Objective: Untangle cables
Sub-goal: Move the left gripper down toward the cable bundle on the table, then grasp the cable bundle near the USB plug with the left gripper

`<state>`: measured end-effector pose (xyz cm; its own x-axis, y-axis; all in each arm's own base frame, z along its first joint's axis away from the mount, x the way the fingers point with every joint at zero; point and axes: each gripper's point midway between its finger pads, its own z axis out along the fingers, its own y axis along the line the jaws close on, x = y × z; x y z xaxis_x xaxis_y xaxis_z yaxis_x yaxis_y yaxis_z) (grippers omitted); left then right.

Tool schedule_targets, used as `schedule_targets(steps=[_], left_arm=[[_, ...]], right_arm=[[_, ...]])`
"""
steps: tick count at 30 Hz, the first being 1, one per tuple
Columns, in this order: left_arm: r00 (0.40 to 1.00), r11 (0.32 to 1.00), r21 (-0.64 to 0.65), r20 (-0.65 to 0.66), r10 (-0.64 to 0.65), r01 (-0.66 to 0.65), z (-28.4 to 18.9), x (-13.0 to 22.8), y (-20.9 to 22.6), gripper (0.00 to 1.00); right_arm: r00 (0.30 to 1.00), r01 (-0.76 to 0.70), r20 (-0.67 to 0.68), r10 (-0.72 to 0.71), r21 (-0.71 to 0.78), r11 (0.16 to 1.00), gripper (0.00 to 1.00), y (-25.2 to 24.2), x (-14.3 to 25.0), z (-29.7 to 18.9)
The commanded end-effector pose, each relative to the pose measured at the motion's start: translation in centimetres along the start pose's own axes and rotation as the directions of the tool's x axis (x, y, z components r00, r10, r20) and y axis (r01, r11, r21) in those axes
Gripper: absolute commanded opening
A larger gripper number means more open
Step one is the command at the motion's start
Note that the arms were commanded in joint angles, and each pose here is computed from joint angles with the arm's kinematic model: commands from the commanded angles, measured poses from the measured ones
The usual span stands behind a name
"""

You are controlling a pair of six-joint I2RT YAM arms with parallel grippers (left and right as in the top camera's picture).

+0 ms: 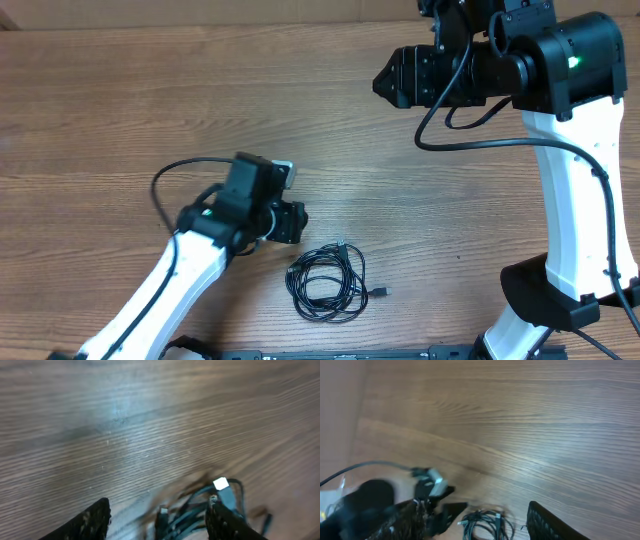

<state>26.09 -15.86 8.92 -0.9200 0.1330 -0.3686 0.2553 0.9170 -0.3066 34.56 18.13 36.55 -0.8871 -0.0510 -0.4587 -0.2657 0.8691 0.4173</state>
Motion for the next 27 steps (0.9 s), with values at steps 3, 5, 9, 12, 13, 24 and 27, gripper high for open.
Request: schedule_targets(steps=[3,5,9,12,13,24,27], left_arm=[[0.995,0.993,-0.116,-0.1,0.018,-0.029,3.7,2.0,1.1,0.59],[0.992,0.987,-0.152,-0.122,0.036,-0.054,4.7,2.4,1.4,0.6],[0.977,0.978,-0.141,-0.173,0.127,-0.152,6.2,3.3,0.8,0.59],[0.946,0.962,-0.095,-0.226,0.231,-0.257,6.9,4.6,-0.3,0.57],[0.933,0.953,-0.075,-0.24,0.268,-0.293,7.1,5.1,-0.8,0.57],[0.876,0.895,-0.009,-0.205,0.435,-0.447,7.5,5.1,-3.4,0.54],[0.879,0.895,-0.007,-0.191,0.437,-0.447,7.4,4.5,-3.8,0.56]], right_arm=[[0.999,0.052,0.012,-0.051,-0.062,0.997,0.63,1.3,0.3,-1.0],[0.998,0.068,0.013,-0.067,-0.062,0.996,0.63,1.3,0.3,-1.0],[0.997,0.078,0.014,-0.077,-0.061,0.995,0.64,1.3,0.3,-1.0],[0.996,0.084,0.015,-0.083,-0.061,0.995,0.64,1.3,0.3,-1.0],[0.995,0.099,0.016,-0.098,-0.061,0.993,0.64,1.3,0.3,-1.0],[0.992,0.125,0.017,-0.125,-0.057,0.99,0.65,1.2,0.3,-1.0],[0.992,0.126,0.018,-0.125,-0.057,0.99,0.66,1.2,0.3,-1.0]])
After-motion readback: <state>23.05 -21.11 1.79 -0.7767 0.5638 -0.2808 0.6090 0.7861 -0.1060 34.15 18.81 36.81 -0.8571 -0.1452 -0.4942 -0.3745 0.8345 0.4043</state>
